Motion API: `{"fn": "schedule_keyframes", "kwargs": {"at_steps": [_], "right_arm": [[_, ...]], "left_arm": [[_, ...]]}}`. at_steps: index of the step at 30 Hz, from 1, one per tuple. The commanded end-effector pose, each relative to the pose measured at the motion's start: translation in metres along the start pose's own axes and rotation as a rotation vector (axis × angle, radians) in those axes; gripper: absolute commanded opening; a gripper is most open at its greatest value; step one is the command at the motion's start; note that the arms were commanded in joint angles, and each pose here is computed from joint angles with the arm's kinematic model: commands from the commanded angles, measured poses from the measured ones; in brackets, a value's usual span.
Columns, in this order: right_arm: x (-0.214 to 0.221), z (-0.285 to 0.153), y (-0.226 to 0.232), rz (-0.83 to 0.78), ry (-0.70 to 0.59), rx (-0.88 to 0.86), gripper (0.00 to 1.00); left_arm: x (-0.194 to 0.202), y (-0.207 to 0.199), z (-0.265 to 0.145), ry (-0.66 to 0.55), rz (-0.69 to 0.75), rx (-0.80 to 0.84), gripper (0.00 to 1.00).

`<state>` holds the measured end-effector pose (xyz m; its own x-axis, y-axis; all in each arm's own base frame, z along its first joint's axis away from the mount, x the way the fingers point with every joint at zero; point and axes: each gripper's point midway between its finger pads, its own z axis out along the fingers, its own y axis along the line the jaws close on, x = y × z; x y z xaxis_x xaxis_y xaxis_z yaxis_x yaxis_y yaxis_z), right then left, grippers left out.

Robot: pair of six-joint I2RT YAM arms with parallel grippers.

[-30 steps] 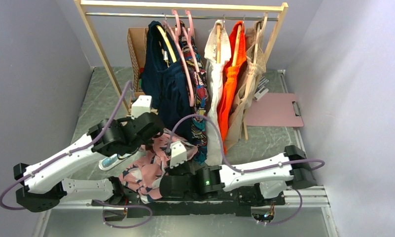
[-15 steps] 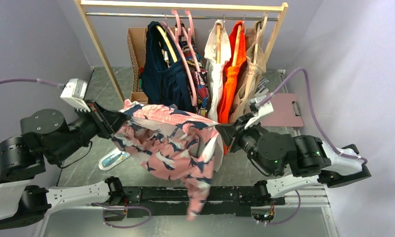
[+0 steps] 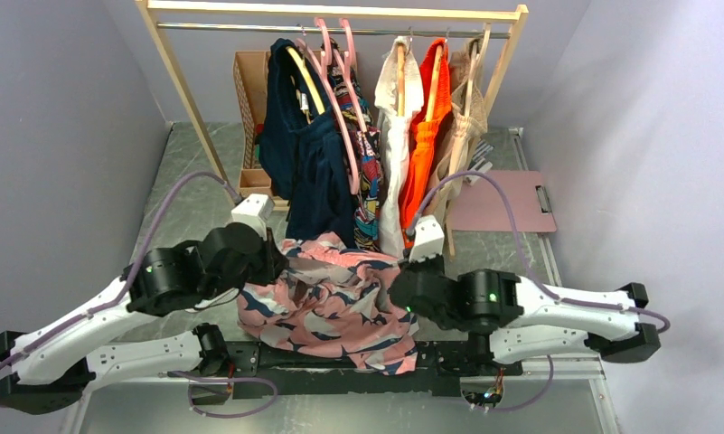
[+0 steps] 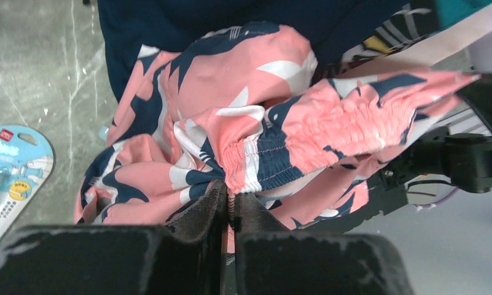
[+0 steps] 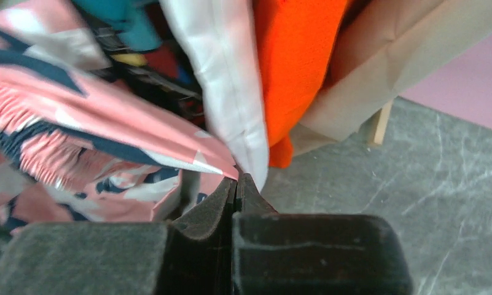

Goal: Place the shorts on the hanger
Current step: Adjust the shorts at the center of the board.

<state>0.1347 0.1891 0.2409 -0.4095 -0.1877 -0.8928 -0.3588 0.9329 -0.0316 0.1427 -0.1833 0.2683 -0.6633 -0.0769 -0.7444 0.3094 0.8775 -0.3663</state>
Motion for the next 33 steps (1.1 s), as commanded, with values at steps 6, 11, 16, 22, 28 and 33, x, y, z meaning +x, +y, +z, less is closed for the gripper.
{"fn": "schedule_keyframes", "kwargs": {"at_steps": [6,11,16,22,28,33], "right_arm": [[0.012,0.046,0.014,-0.02,0.113,-0.048,0.19],[-0.001,0.039,0.022,-0.035,0.121,-0.093,0.5],[-0.022,0.007,0.037,-0.03,0.082,-0.313,0.54],[-0.048,-0.022,0.067,-0.04,0.077,-0.522,0.54],[-0.021,-0.003,0.095,-0.095,0.122,-0.537,0.54],[0.014,0.021,0.107,-0.138,0.178,-0.482,0.55]], "left_arm": [[0.032,0.023,0.038,0.032,-0.058,-0.136,0.07],[0.05,0.038,0.061,0.064,-0.056,-0.232,0.07],[0.049,0.037,0.078,0.068,-0.065,-0.253,0.07],[0.042,0.04,0.085,0.068,-0.047,-0.305,0.07],[0.044,0.045,0.088,0.083,-0.064,-0.335,0.07],[0.044,0.05,0.086,0.083,-0.069,-0.349,0.07]]}}
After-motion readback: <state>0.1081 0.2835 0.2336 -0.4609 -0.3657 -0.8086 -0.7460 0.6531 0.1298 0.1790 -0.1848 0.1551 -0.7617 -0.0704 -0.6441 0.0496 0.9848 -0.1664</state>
